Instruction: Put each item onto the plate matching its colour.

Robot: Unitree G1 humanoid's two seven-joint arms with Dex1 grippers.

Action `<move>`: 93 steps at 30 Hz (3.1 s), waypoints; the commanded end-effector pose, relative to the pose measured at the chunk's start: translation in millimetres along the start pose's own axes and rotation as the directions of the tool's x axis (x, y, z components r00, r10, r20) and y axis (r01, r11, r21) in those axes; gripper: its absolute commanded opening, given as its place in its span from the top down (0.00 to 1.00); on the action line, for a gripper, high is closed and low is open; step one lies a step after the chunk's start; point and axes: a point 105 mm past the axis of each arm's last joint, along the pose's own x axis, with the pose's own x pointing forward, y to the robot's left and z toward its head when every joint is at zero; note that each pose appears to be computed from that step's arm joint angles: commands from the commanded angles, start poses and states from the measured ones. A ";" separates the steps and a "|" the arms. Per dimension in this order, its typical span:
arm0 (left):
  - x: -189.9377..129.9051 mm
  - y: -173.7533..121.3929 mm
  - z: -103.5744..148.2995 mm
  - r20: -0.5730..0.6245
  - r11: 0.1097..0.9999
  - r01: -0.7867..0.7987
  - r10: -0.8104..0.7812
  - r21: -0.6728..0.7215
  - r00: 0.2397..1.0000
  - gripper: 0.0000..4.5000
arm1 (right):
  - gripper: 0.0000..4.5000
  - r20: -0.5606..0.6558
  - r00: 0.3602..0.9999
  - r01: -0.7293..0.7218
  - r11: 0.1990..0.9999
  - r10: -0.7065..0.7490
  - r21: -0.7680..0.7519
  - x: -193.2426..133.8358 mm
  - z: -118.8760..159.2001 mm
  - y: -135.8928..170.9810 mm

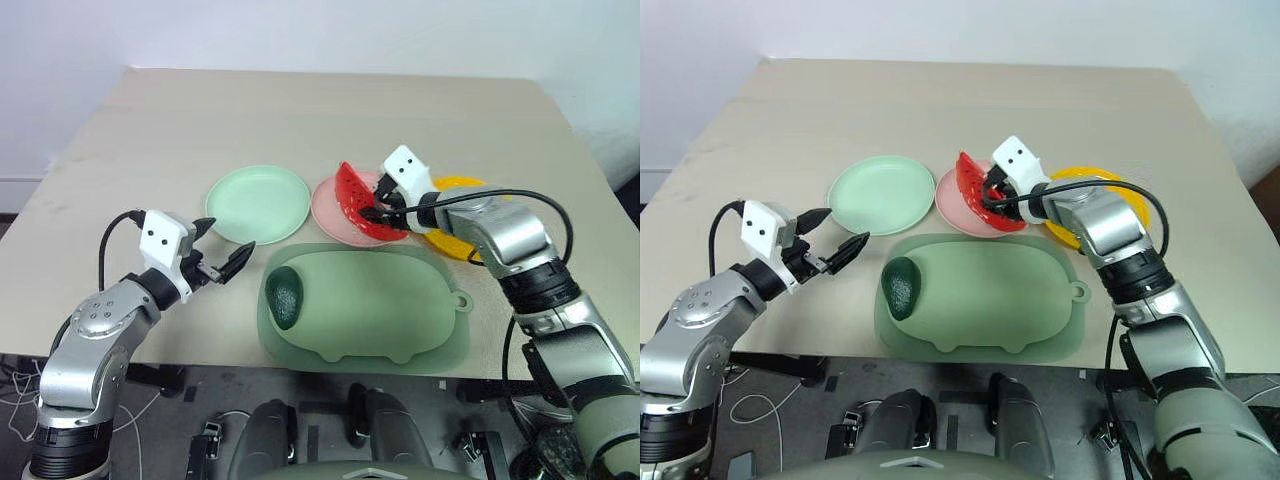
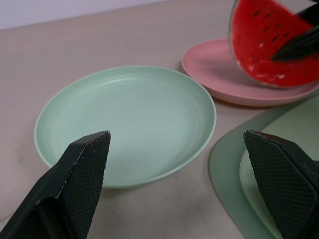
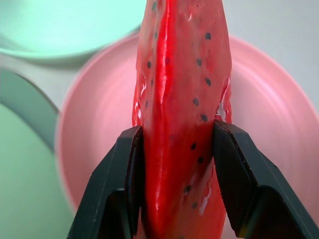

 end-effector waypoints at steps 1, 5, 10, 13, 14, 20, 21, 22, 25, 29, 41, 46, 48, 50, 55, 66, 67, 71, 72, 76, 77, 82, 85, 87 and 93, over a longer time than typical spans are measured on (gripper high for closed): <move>-6.5 -1.6 14.5 0.039 0.999 -0.008 0.007 0.036 0.999 0.00 | 0.45 0.067 0.998 0.015 0.996 -0.009 -0.086 -5.4 21.5 -6.7; -12.1 -6.4 16.1 0.043 1.000 -0.001 0.001 -0.009 0.999 0.00 | 0.17 0.166 0.983 0.097 0.986 -0.074 -0.135 -15.9 38.1 -18.0; -16.3 -19.8 29.5 0.071 0.996 0.045 -0.039 -0.082 0.997 0.00 | 0.01 0.330 0.931 0.220 0.960 -0.154 -0.174 -45.3 56.3 -37.1; -17.6 -32.9 38.2 0.081 0.991 0.072 -0.063 -0.109 0.995 0.00 | 0.01 0.405 0.906 0.229 0.948 -0.125 -0.220 -66.8 59.7 -38.3; -18.4 -37.2 40.0 0.080 0.990 0.079 -0.070 -0.115 0.994 0.00 | 0.01 0.426 0.897 0.234 0.944 -0.118 -0.232 -73.3 60.9 -38.3; -27.7 -71.5 37.2 0.024 0.967 0.212 -0.211 -0.144 0.977 0.00 | 0.01 0.465 0.856 -0.150 0.970 0.225 -0.192 -113.2 54.6 7.5; -29.6 -75.5 33.0 0.000 0.959 0.237 -0.240 -0.155 0.971 0.00 | 0.01 0.438 0.852 -0.214 0.953 0.289 -0.213 -114.6 46.8 21.4; -31.1 -77.3 29.6 -0.019 0.955 0.250 -0.257 -0.159 0.966 0.00 | 0.01 0.417 0.849 -0.255 0.943 0.324 -0.215 -114.1 40.4 31.3; -32.2 -74.4 23.2 -0.053 0.954 0.242 -0.255 -0.177 0.965 0.00 | 0.01 0.416 0.838 -0.298 0.935 0.354 -0.195 -110.2 33.3 47.1; -29.9 -73.8 16.6 -0.092 0.949 0.244 -0.266 -0.200 0.960 0.00 | 0.01 0.436 0.827 -0.321 0.935 0.354 -0.150 -101.1 27.0 61.5; -16.5 -71.1 -7.6 -0.210 0.952 0.204 -0.253 -0.229 0.944 0.00 | 0.01 0.414 0.814 -0.400 0.910 0.408 -0.110 -101.9 9.7 86.9; -13.7 -76.9 -15.5 -0.247 0.942 0.212 -0.277 -0.262 0.929 0.00 | 0.01 0.431 0.804 -0.408 0.907 0.409 -0.099 -100.5 11.7 92.5; -12.0 -78.7 -18.6 -0.260 0.940 0.209 -0.280 -0.268 0.924 0.00 | 0.01 0.433 0.804 -0.410 0.907 0.409 -0.094 -99.8 11.6 93.9; -8.4 -80.4 -21.5 -0.270 0.940 0.203 -0.278 -0.274 0.922 0.00 | 0.01 0.433 0.804 -0.413 0.906 0.409 -0.089 -99.1 10.7 95.2; -1.2 -81.6 -30.2 -0.303 0.944 0.177 -0.262 -0.280 0.916 0.00 | 0.01 0.434 0.802 -0.419 0.904 0.410 -0.080 -98.8 9.7 97.7; 4.2 -79.6 -35.4 -0.317 0.947 0.141 -0.234 -0.289 0.919 0.44 | 0.00 0.428 0.807 -0.424 0.904 0.407 -0.060 -98.5 6.2 101.4; 4.7 -78.8 -35.1 -0.313 0.947 0.137 -0.229 -0.291 0.922 0.50 | 0.00 0.428 0.807 -0.424 0.904 0.407 -0.059 -98.5 6.0 101.3; 6.4 -78.4 -32.3 -0.302 0.947 0.140 -0.229 -0.288 0.926 0.63 | 0.00 0.423 0.809 -0.427 0.903 0.408 -0.055 -98.0 4.4 101.7; 6.8 -78.3 -32.0 -0.302 0.948 0.140 -0.228 -0.284 0.926 0.68 | 0.00 0.422 0.809 -0.427 0.902 0.408 -0.054 -97.8 4.2 101.6; 7.5 -77.9 -31.7 -0.307 0.956 0.143 -0.220 -0.255 0.926 0.90 | 0.00 0.420 0.811 -0.427 0.903 0.408 -0.051 -97.3 3.1 101.2; 7.2 -77.8 -31.9 -0.307 0.957 0.143 -0.219 -0.253 0.926 0.90 | 0.00 0.418 0.812 -0.427 0.903 0.407 -0.051 -97.0 2.6 101.1; 4.3 -74.6 -32.1 -0.310 0.961 0.141 -0.212 -0.236 0.927 0.90 | 0.00 0.410 0.819 -0.420 0.906 0.402 -0.049 -94.9 0.0 99.8; 3.7 -70.8 -25.5 -0.277 0.959 0.135 -0.205 -0.250 0.939 0.90 | 0.00 0.399 0.827 -0.413 0.909 0.396 -0.045 -93.4 -2.3 97.2; 3.7 -68.1 -20.0 -0.240 0.951 0.132 -0.202 -0.280 0.950 0.90 | 0.00 0.391 0.832 -0.409 0.911 0.393 -0.047 -92.1 -4.0 96.0; 0.6 -59.5 -4.6 -0.153 0.941 0.148 -0.202 -0.304 0.967 0.55 | 0.00 0.379 0.839 -0.402 0.914 0.390 -0.051 -87.9 -7.2 95.7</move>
